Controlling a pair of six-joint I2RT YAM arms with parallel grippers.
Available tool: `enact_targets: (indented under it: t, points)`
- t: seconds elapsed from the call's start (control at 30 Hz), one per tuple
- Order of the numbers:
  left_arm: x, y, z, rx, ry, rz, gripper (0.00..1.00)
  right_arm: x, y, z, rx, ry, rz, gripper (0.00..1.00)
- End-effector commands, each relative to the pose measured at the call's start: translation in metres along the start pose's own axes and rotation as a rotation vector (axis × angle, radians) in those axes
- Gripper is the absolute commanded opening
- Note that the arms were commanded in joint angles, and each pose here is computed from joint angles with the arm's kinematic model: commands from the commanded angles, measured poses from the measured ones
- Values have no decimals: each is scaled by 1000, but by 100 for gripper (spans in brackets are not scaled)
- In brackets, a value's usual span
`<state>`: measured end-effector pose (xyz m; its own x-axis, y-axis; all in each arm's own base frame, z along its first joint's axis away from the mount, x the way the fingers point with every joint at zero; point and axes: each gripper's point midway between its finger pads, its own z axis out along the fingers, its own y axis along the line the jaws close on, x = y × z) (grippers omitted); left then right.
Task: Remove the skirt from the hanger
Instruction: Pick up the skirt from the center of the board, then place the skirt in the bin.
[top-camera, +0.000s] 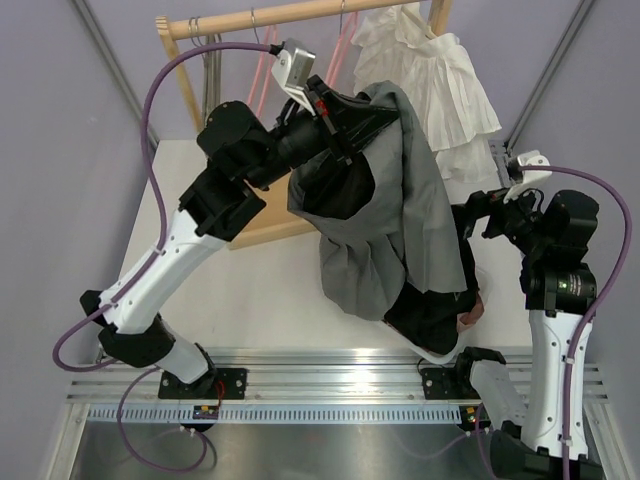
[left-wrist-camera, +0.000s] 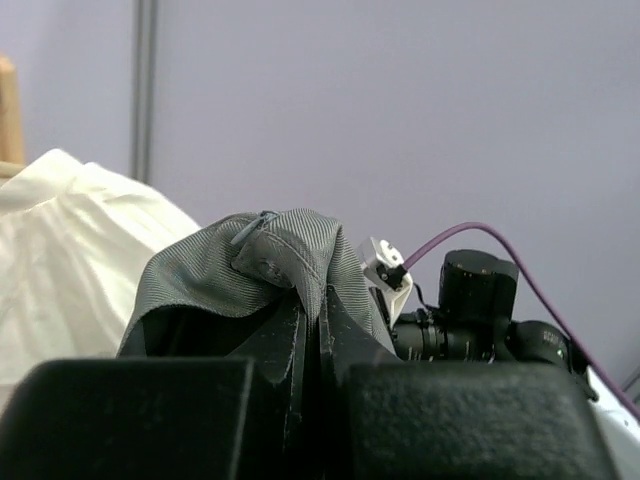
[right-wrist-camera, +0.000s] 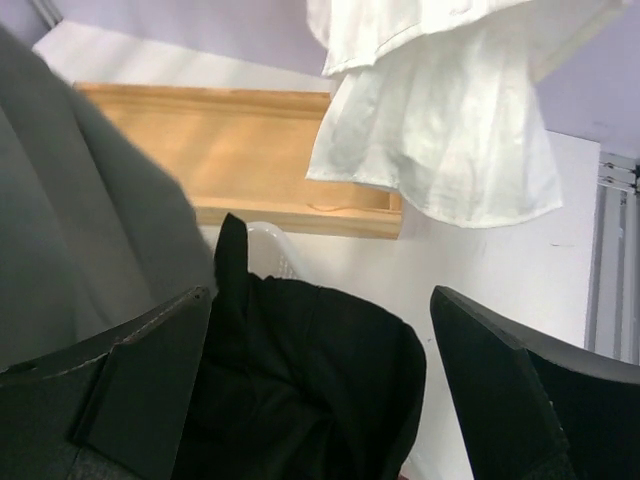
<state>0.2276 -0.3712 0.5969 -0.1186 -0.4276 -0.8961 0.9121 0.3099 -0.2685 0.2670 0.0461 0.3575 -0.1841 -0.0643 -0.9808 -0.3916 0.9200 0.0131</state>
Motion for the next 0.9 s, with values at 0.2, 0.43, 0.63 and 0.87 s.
enact_targets:
  t: [0.2,0.43,0.63,0.87]
  points:
    - [-20,-19,36,140,-120,-52,0,-34,-23,-17,166,-131,74,99]
    - [-52,-32,54,188,-233,-50,0,-34,-32,-22,217,-157,89,99]
    - [-75,-40,54,172,-345,-1,0,-25,-37,-23,228,-153,148,99]
    - [-67,-37,55,176,-341,-43,0,-26,-37,-28,241,-165,138,99]
